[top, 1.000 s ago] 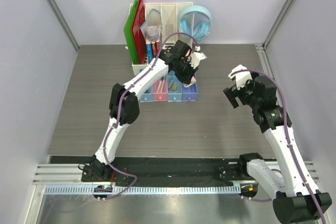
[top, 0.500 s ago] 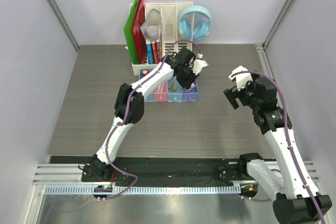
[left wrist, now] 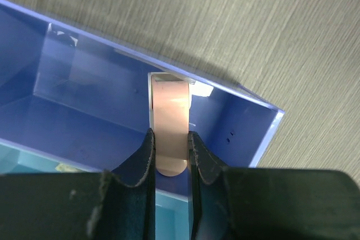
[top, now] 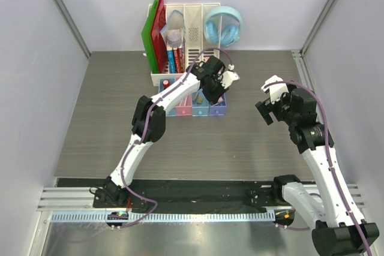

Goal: Sort the stationery into containers
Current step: Place the stapler in the storage box.

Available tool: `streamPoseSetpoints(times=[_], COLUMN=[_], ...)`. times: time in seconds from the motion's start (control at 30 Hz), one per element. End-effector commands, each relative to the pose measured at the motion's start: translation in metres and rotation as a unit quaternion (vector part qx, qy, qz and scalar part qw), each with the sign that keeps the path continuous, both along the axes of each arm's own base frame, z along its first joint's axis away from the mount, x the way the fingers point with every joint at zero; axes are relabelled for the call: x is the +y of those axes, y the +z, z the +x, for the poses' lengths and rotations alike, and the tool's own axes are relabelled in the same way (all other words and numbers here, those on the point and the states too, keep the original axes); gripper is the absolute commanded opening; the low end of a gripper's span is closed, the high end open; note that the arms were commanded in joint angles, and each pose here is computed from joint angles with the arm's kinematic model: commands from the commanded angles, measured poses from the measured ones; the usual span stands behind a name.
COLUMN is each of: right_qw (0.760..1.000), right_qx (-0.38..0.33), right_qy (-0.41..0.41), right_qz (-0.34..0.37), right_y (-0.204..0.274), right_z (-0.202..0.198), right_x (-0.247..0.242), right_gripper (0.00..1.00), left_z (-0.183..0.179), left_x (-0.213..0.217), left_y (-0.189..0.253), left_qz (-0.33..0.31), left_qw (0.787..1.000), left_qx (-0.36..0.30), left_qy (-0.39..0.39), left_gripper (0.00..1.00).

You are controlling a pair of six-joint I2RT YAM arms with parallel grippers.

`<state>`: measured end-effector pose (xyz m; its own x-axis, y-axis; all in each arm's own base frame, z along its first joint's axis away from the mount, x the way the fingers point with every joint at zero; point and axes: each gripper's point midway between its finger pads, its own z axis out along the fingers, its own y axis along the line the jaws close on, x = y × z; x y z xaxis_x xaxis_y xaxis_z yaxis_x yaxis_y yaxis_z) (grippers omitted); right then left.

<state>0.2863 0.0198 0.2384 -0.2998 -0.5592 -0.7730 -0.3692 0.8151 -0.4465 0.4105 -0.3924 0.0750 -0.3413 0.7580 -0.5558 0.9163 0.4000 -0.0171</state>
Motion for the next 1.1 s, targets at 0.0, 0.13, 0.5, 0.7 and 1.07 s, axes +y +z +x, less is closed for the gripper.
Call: streamPoseSetpoints(times=[0.0, 0.13, 0.5, 0.7, 1.07], right_qw=[1.0, 1.0, 1.0, 1.0, 1.0], right_qx=[-0.012, -0.01, -0.008, -0.007, -0.01], right_qy=[0.002, 0.003, 0.002, 0.0, 0.0], right_qz=[0.002, 0.004, 0.005, 0.003, 0.005], right_y=[0.006, 0.005, 0.003, 0.002, 0.004], right_z=[0.002, 0.003, 0.002, 0.002, 0.002], right_x=[0.0, 0.001, 0.001, 0.0, 0.0], right_gripper=[0.99, 1.0, 1.0, 1.0, 1.0], left_z=[-0.019, -0.022, -0.015, 0.007, 0.062], left_x=[0.005, 0.003, -0.002, -0.006, 0.013], left_y=[-0.021, -0.021, -0.002, 0.052, 0.175], left_qz=[0.032, 0.032, 0.014, -0.029, -0.097], left_qw=[0.999, 0.999, 0.999, 0.997, 0.958], left_qx=[0.025, 0.025, 0.001, -0.066, -0.242], left_qy=[-0.03, -0.035, -0.03, 0.011, 0.119], left_gripper=[0.08, 0.19, 0.62, 0.64, 0.83])
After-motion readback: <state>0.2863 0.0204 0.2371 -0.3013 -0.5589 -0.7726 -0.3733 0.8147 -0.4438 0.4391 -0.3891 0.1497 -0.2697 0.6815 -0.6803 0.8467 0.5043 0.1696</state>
